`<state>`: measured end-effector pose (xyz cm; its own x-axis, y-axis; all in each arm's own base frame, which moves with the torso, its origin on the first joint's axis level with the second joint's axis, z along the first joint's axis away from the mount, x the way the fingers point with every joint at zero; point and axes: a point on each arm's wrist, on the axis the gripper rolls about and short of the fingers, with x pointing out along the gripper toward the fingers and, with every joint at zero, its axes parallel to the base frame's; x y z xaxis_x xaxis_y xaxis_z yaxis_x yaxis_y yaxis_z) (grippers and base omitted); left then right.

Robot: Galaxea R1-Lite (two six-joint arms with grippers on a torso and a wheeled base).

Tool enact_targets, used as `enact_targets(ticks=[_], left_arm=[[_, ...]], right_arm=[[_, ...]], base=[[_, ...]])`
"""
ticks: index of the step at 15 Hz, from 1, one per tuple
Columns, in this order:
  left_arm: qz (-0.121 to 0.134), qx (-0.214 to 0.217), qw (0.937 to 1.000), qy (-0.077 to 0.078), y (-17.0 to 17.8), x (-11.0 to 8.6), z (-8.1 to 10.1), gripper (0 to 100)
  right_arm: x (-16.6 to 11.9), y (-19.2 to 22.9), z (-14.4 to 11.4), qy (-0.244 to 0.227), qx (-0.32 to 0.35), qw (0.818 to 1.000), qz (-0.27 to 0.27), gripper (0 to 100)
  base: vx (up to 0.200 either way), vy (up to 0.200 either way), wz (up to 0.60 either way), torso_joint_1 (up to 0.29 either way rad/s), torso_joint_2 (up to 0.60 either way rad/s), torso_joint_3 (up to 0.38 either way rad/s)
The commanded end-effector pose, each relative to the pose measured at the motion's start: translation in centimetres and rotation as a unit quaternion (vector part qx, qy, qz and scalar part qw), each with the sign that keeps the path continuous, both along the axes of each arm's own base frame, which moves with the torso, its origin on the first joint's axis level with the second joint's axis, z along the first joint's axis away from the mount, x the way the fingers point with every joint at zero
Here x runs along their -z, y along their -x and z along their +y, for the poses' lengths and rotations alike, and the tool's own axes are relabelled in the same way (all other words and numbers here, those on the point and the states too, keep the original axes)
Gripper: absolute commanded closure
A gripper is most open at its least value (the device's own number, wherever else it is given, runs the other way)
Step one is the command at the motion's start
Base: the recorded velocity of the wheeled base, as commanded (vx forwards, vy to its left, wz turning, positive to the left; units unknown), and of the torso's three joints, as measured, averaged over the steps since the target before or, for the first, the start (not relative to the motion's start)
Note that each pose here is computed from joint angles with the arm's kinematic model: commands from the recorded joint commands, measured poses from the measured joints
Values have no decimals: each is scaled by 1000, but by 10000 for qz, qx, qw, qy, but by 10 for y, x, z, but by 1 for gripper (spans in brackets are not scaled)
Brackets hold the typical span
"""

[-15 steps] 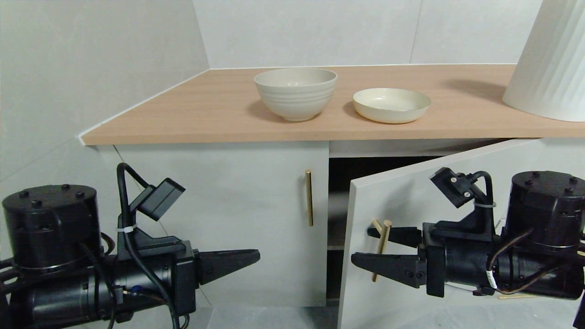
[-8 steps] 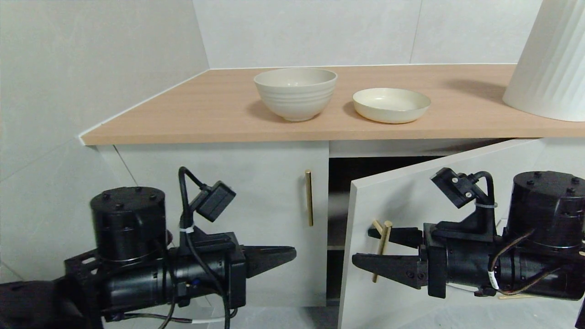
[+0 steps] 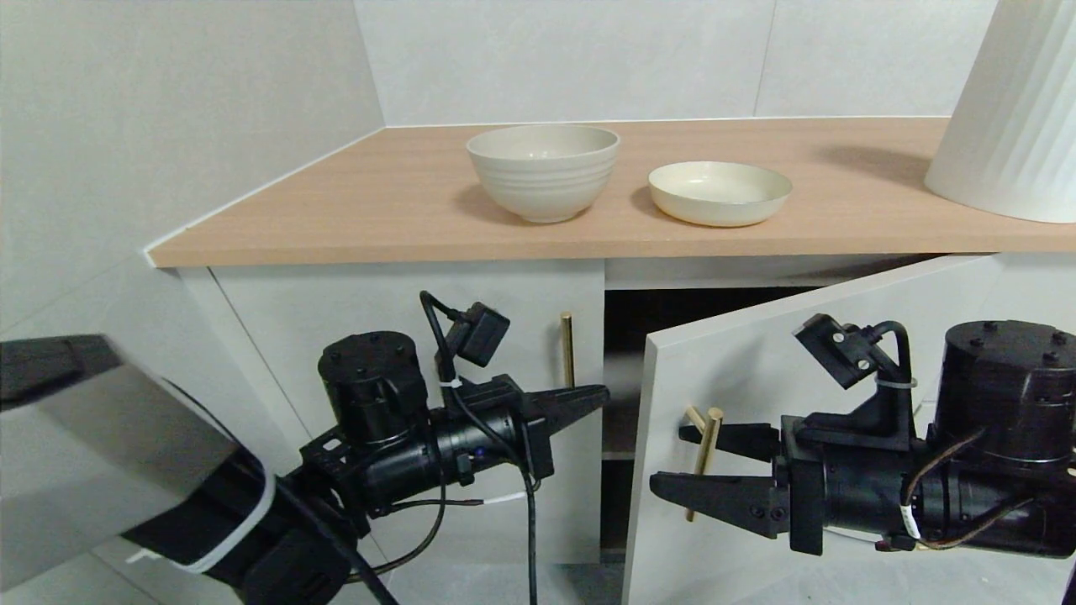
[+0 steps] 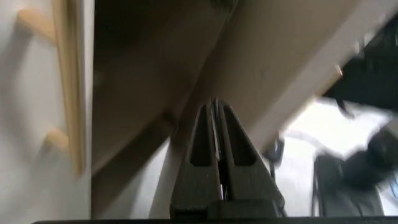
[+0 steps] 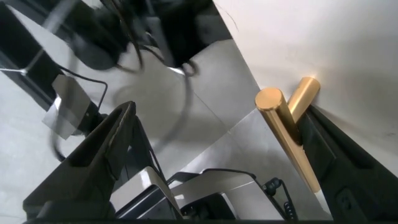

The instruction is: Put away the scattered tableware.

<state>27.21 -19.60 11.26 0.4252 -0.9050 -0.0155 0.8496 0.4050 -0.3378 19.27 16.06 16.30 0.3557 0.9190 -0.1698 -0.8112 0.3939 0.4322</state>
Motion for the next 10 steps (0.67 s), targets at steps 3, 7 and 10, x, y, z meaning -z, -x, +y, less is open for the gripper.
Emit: enact_targets(ticks=[3,7,10], left_arm=[[130,200,9997,70,-8,27,-36,100],[-109,212,9994,249,-23,14,-49,100],[-121,250,9993,258,-22,14,-51,100]], right_arm=[[1,2,-1,10,-6,10000,5,0],[4,3,-2,48,-8,10000,34,0],[5,9,-7,80,18,10000,33,0]], base=[[0,0,0,0,0,0],[0,0,0,0,0,0],[0,0,0,0,0,0]])
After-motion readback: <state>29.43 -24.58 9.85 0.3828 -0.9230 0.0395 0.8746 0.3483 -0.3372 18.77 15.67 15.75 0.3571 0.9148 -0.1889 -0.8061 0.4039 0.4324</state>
